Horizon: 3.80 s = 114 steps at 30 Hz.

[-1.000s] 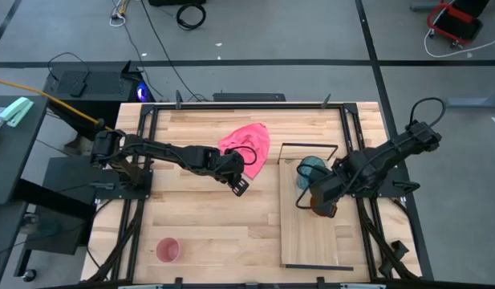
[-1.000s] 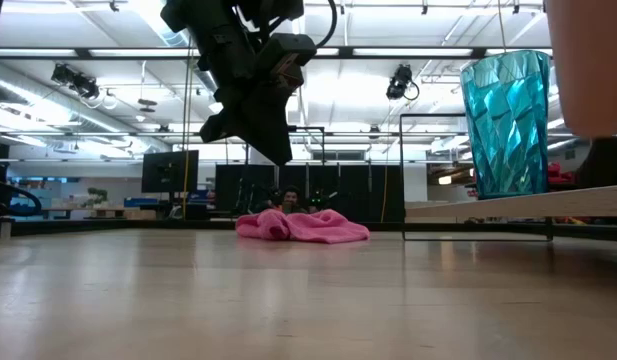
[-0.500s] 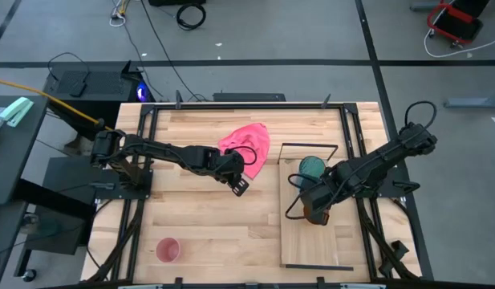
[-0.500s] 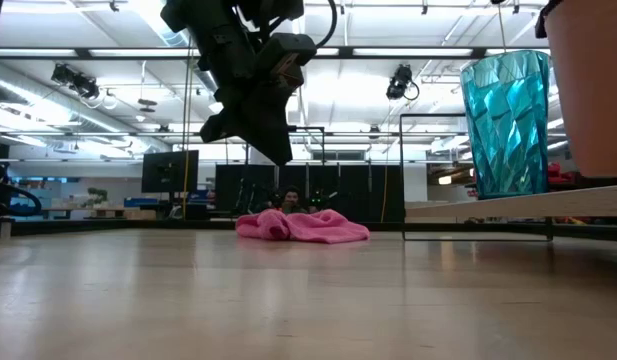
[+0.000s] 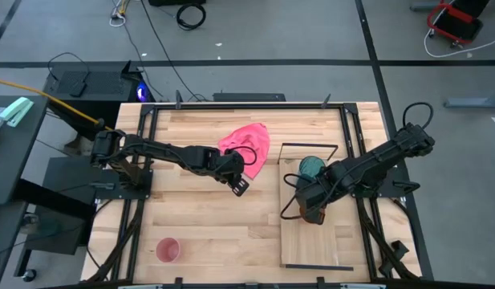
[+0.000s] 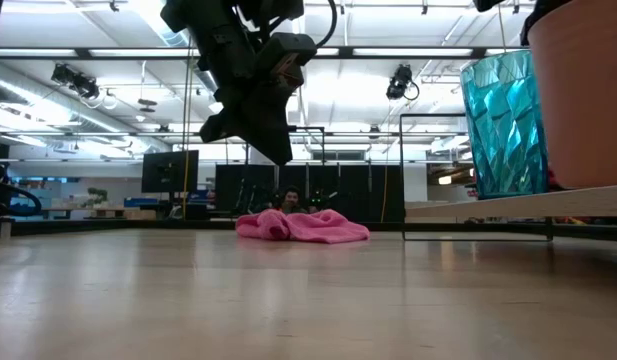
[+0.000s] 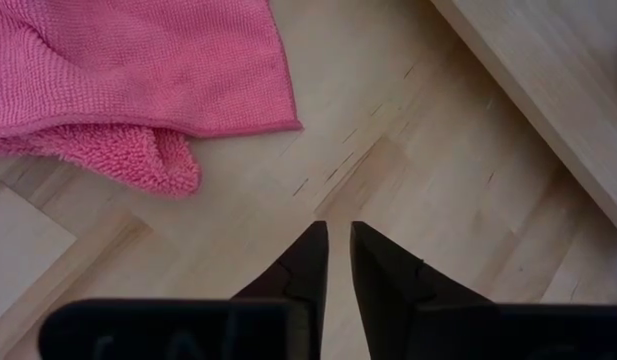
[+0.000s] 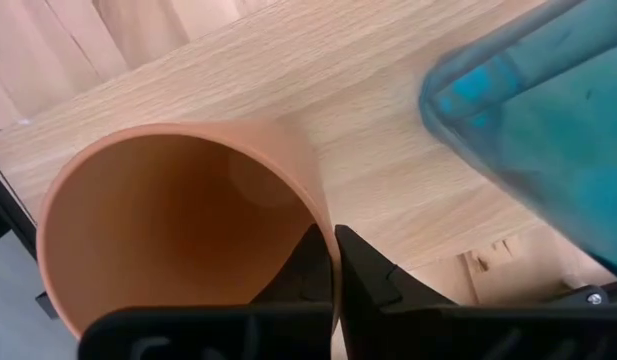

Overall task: Stack small to large cups/mugs on shelf
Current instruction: Put the yellow cup on the shelf, then put the pink cup on the shelf

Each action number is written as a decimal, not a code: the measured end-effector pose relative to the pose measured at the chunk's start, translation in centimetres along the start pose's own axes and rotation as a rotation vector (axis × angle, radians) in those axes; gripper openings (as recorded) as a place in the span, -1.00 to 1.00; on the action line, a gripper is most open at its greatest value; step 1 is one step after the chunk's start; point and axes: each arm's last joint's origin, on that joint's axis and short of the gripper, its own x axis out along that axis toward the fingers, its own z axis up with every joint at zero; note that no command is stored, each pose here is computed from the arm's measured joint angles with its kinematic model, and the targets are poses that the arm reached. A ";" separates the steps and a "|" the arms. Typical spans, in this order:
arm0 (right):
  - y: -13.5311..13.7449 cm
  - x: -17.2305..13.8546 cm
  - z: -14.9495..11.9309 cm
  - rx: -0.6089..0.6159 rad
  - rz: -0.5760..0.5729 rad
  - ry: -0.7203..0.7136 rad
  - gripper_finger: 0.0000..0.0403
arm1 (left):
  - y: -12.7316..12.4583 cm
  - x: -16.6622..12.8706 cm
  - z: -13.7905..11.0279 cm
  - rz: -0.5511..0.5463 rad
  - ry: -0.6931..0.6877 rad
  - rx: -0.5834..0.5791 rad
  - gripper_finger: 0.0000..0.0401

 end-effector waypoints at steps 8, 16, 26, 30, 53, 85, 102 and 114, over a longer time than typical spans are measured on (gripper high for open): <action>0.1 0.1 0.0 -0.009 -0.003 0.002 -0.98 | 0.0 0.0 0.0 0.000 0.000 0.000 -0.74; -0.1 0.9 -0.2 -0.015 -0.016 0.015 -0.98 | 0.0 0.0 0.0 0.000 0.000 -0.001 -0.71; 0.0 1.0 -0.1 -0.018 -0.003 0.006 -0.89 | 0.0 0.0 0.0 0.000 0.000 0.000 -0.75; -0.1 1.0 -0.2 -0.017 -0.008 0.006 -0.78 | 0.0 0.0 0.0 0.000 0.000 0.000 -0.74; -1.6 -1.2 -1.3 0.069 0.045 -0.048 -0.59 | 0.0 0.0 0.0 0.000 0.000 -0.001 -0.68; -10.8 -10.0 -8.0 0.209 0.325 -0.534 -0.60 | 1.8 -15.0 -3.8 -0.157 0.134 -0.165 -0.88; -10.7 -10.0 -7.9 0.214 0.308 -0.545 -0.60 | -1.6 -19.4 -16.5 0.005 0.448 -0.359 -0.88; -10.8 -10.0 -7.8 0.226 0.285 -0.575 -0.60 | -3.2 -17.0 -20.8 0.210 0.455 -0.351 -0.61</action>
